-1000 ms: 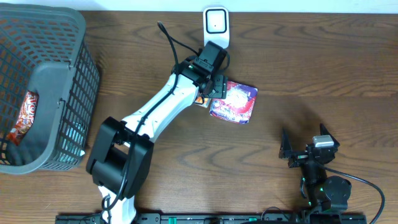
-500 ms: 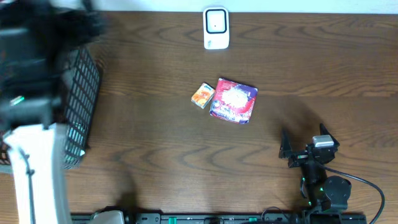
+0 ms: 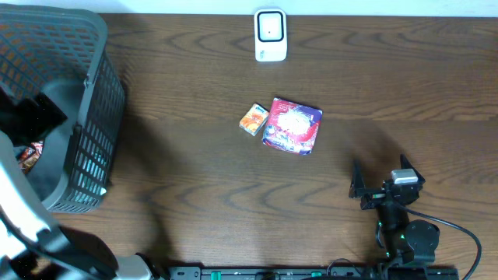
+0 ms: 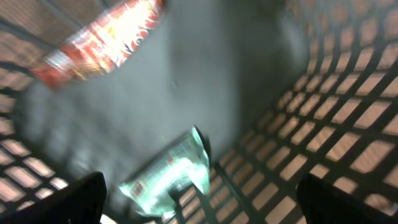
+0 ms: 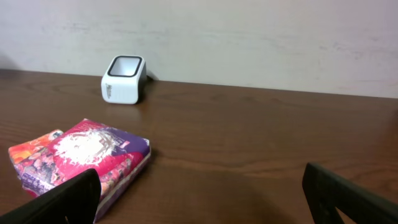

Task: Scan the item barcode
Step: 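Grasp the mint-green packet in the basket with the left gripper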

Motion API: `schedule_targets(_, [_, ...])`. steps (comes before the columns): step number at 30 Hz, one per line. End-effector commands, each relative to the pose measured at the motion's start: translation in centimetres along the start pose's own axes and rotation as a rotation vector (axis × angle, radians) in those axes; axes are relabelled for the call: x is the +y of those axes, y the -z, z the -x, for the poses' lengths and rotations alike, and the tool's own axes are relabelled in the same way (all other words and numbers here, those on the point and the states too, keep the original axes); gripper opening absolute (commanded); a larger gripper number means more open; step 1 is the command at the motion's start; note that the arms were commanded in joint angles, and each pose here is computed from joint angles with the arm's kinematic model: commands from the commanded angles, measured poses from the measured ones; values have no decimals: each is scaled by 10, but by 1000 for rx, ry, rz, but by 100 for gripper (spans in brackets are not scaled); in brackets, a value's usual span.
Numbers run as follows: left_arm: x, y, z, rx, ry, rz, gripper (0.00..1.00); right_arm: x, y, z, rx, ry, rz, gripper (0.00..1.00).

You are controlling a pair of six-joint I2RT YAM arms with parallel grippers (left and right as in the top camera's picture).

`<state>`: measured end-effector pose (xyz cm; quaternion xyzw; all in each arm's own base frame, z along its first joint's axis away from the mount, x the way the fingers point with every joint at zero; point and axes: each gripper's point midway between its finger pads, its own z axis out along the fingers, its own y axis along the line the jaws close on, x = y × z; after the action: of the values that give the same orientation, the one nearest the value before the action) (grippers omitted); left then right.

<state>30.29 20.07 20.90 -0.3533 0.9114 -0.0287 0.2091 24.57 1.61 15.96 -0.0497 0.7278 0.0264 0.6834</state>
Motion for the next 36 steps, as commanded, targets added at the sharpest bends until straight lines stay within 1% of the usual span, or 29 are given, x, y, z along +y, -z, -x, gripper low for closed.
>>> schedule_targets(1, [-10, -38, -32, 222, -65, -128, 98, 2, 0, 0, -1, 12, 9, 99])
schedule_targets(3, [-3, -64, -55, 377, -66, -129, 98, 2, 0, 0, -1, 12, 9, 99])
schedule_targets(4, [-1, -70, -61, 416, -74, -127, 98, 2, 0, 0, -1, 12, 9, 99])
schedule_targets(5, [8, -80, -71, 483, -72, -93, 98, 2, 0, 0, -1, 12, 9, 99])
schedule_targets(6, [14, -85, -76, 513, -71, -66, 99, 2, 0, 0, -1, 12, 9, 99])
schedule_targets(9, [24, -94, -86, 578, -66, -21, 95, 2, 0, 0, -1, 12, 9, 99])
schedule_targets(12, [34, -101, -95, 639, -62, 24, 94, 2, 0, 0, -1, 12, 9, 99])
schedule_targets(17, [39, -122, -108, 693, -50, 23, 94, 2, 0, 0, -1, 12, 9, 99])
schedule_targets(18, [40, -128, -111, 696, -49, 24, 93, 2, 0, 0, -1, 12, 9, 99])
schedule_targets(19, [41, -131, -112, 695, -49, 24, 86, 2, 0, 0, -1, 12, 9, 99])
schedule_targets(20, [44, -135, -112, 688, -54, 34, 68, 2, 0, 0, -1, 12, 9, 99])
schedule_targets(21, [48, -137, -111, 682, -63, 57, 53, 2, 0, 0, -1, 12, 9, 99])
schedule_targets(22, [52, -137, -110, 679, -68, 82, 47, 2, 0, 0, -1, 12, 9, 99])
schedule_targets(23, [63, -137, -107, 668, -49, 160, 39, 2, 0, 0, -1, 12, 9, 99])
schedule_targets(24, [69, -137, -107, 666, -44, 194, 34, 2, 0, 0, -1, 12, 9, 99])
schedule_targets(25, [75, -136, -105, 657, -35, 239, 15, 2, 0, 0, -1, 12, 9, 99])
schedule_targets(26, [75, -135, -102, 649, -24, 244, 8, 2, 0, 0, -1, 12, 9, 99])
schedule_targets(29, [72, -128, -90, 619, 16, 256, 7, 2, 0, 0, -1, 12, 9, 99])
schedule_targets(32, [65, -112, -68, 568, 27, 243, 7, 2, 0, 0, -1, 12, 9, 99])
schedule_targets(35, [45, -83, -30, 440, 29, 176, 7, 2, 0, 0, -1, 12, 9, 99])
schedule_targets(36, [30, -64, -8, 347, 29, 113, 7, 2, 0, 0, -1, 12, 9, 99])
